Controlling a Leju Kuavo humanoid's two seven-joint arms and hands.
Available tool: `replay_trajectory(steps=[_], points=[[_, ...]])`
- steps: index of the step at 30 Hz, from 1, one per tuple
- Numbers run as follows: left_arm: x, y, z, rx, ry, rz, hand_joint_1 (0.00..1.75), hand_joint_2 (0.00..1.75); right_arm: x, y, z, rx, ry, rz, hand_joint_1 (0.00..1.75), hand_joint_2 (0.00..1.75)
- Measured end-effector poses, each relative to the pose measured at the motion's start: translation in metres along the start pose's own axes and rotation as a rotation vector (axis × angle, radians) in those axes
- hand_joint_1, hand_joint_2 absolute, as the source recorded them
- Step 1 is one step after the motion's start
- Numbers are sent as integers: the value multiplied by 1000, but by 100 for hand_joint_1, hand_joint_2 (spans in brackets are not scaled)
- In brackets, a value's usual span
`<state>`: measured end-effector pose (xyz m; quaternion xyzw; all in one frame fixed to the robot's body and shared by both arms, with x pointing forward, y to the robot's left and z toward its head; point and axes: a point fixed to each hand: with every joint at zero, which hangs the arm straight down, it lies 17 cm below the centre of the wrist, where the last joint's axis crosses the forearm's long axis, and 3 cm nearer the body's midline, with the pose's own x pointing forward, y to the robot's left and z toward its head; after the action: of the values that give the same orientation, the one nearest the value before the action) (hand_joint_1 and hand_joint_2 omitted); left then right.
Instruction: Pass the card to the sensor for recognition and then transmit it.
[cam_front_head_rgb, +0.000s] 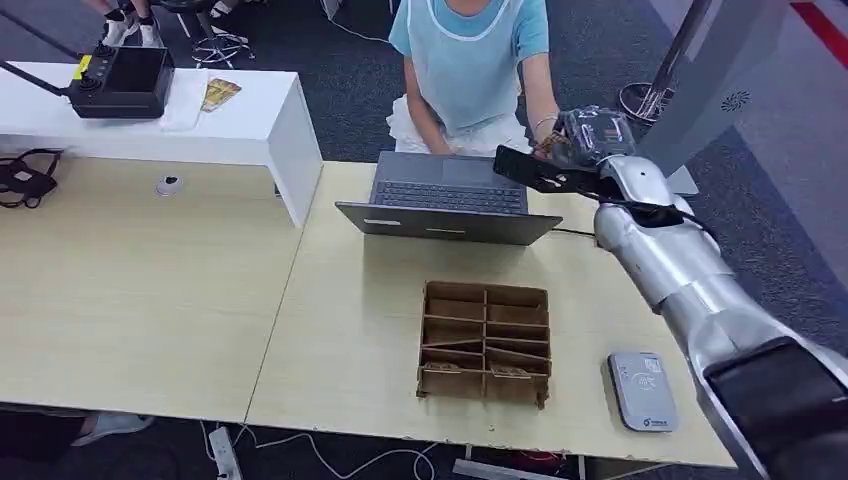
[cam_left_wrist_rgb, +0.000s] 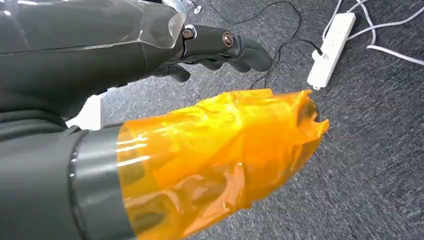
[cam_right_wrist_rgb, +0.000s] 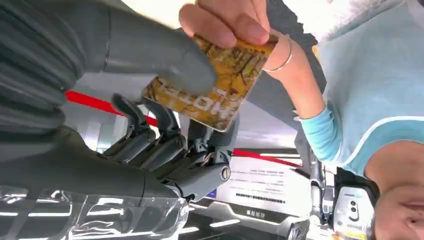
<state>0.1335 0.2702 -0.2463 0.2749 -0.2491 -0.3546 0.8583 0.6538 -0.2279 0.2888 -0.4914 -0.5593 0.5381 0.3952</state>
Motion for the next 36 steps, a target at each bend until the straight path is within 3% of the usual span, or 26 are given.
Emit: replay_trajectory(steps=[10,14,17,19,23,26,30,36], points=[[0,0,0,3,0,-1,0,0,-4,-21,0,-138,12,-16,0,175],[1,0,0,3,-2,-3,0,0,-8,-40,9,-283,10,-55,0,175],[1,0,0,1,-5,-6,0,0,-10,-63,26,-462,5,-166,0,175],[2,0,0,1,-6,-7,0,0,-11,-80,44,-591,-6,-289,0,175],[1,-1,1,0,-1,-7,0,0,-21,-93,75,-720,-1,-550,0,175],[1,-1,1,-1,2,-7,0,0,-24,-89,91,-731,-11,-833,0,175],[0,-2,1,0,5,-4,0,0,-2,-61,107,-562,-126,-1362,0,175],[-8,-6,5,-5,33,2,0,0,-1,-54,174,-598,-243,-1585,0,175]])
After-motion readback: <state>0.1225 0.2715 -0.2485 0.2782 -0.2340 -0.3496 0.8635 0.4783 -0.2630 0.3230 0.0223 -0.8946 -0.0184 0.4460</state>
